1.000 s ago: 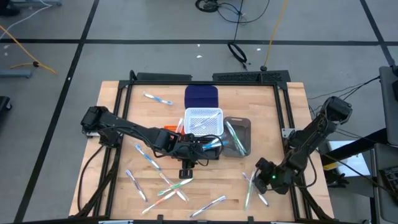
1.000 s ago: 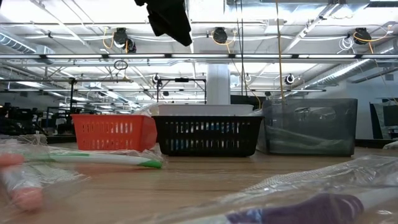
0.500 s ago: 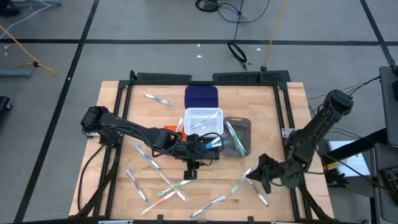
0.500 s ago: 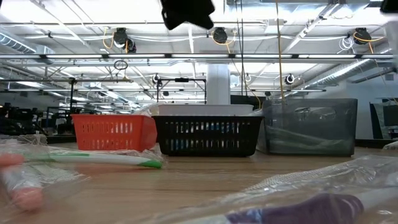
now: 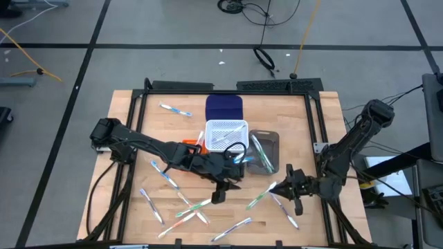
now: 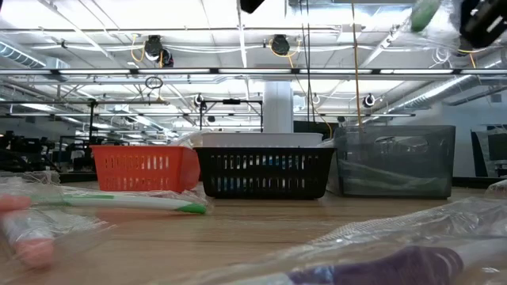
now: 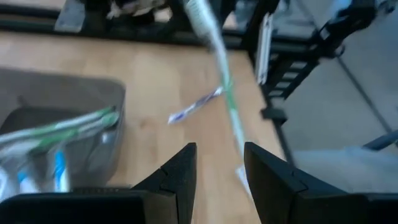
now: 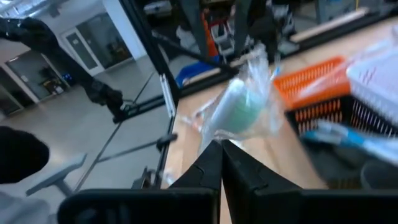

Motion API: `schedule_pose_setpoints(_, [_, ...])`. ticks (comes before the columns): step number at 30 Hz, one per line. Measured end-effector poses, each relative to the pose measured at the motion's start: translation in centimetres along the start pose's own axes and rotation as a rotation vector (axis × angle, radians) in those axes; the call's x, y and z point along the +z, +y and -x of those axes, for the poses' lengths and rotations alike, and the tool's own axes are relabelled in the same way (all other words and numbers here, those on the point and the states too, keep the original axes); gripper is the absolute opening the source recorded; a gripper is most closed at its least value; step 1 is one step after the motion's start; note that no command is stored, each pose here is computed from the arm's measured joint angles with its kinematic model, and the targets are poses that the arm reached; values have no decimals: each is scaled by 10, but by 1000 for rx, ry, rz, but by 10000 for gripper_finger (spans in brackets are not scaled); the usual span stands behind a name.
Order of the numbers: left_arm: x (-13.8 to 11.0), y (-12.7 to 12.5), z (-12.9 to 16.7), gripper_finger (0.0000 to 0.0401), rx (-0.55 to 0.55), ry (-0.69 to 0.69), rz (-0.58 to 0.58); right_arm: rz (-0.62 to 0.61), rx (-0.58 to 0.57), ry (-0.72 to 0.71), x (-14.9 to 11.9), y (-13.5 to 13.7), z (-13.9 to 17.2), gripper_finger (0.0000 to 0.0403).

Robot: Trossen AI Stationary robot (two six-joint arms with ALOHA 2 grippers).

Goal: Pick & Place Toothbrushes
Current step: Put the green toothbrush into the black bin

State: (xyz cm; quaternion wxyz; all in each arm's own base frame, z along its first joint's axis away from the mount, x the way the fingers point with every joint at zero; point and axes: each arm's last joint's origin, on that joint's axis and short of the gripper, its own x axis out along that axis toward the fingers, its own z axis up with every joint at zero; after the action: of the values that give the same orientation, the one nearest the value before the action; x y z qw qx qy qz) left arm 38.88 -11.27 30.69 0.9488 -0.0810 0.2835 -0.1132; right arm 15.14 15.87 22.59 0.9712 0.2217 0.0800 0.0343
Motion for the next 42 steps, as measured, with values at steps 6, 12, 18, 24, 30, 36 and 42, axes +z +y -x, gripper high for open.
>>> schedule_pose_setpoints(6, [5,-1,0,133,-13,-54,1,78,10,-75,11,0,-4,0])
schedule_pose_setpoints(12, [9,-2,0,178,-11,-99,1,173,7,-160,22,0,-7,0])
schedule_pose_setpoints(18, [13,0,1,244,70,-153,2,248,-19,-217,31,-3,-11,0])
schedule_pose_setpoints(24, [12,2,-19,273,66,-219,11,286,-53,-261,39,-9,-16,0])
schedule_pose_setpoints(30, [0,13,-44,273,82,-190,27,368,-74,-282,43,-10,-17,0])
schedule_pose_setpoints(36, [-4,18,-54,243,76,-186,42,386,-81,-296,45,-10,-16,0])
schedule_pose_setpoints(42, [-5,18,-55,125,29,-175,35,397,-83,-292,44,-10,-17,0])
